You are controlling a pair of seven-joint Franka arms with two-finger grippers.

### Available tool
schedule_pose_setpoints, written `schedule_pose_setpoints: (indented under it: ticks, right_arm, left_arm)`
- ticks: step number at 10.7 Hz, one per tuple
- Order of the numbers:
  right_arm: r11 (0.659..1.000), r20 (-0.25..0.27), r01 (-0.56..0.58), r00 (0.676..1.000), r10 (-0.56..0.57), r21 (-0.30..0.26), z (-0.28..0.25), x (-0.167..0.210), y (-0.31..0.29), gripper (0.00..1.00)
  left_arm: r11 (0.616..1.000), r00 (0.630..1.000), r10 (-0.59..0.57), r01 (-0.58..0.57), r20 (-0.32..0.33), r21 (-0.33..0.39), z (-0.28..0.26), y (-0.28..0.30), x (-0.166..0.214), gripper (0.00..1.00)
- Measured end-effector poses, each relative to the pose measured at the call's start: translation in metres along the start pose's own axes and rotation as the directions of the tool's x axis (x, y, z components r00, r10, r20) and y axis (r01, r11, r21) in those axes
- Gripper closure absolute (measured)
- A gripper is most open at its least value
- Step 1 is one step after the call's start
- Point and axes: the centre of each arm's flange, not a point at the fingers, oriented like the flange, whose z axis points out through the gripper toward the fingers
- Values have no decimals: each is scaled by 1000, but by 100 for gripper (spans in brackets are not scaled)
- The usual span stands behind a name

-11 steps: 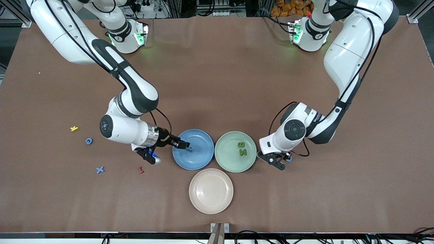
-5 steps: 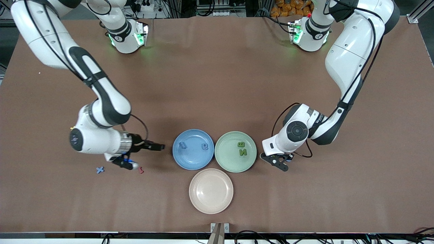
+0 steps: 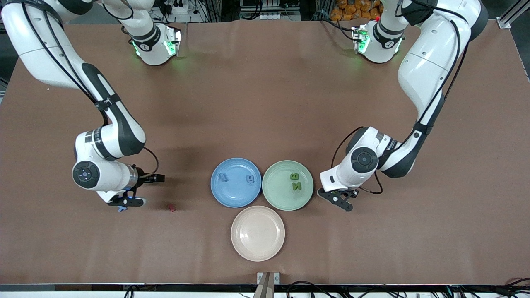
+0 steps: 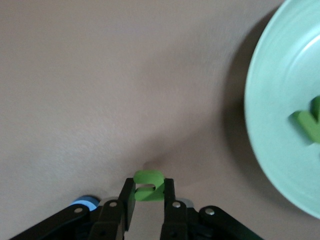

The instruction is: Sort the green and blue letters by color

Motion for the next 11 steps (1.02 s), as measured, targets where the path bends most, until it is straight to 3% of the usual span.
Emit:
schedule_pose_setpoints:
  ticks: [2, 3, 5, 8, 11]
  right_arm:
    - [998, -86, 50, 995, -54, -41, 18, -12, 35, 0]
    - [996, -114, 69, 991, -76, -64, 32, -24, 54, 0]
    - [985, -126, 145, 980, -156, -91, 46, -41, 103, 0]
    - [967, -117, 234, 962, -245, -100, 45, -50, 174, 0]
    - [969, -129, 227, 963, -238, -95, 47, -53, 190, 0]
  left_arm:
    - [1000, 999, -7, 6, -50, -21, -29, 10, 14, 73]
    - [997, 997, -49, 45, -62, -66, -40, 19, 18, 73]
    - [980, 985, -159, 150, -60, -129, -50, 55, 25, 73]
    - [969, 976, -212, 204, -48, -142, -51, 129, 31, 70]
    - [965, 969, -238, 229, -60, -128, -53, 108, 35, 33]
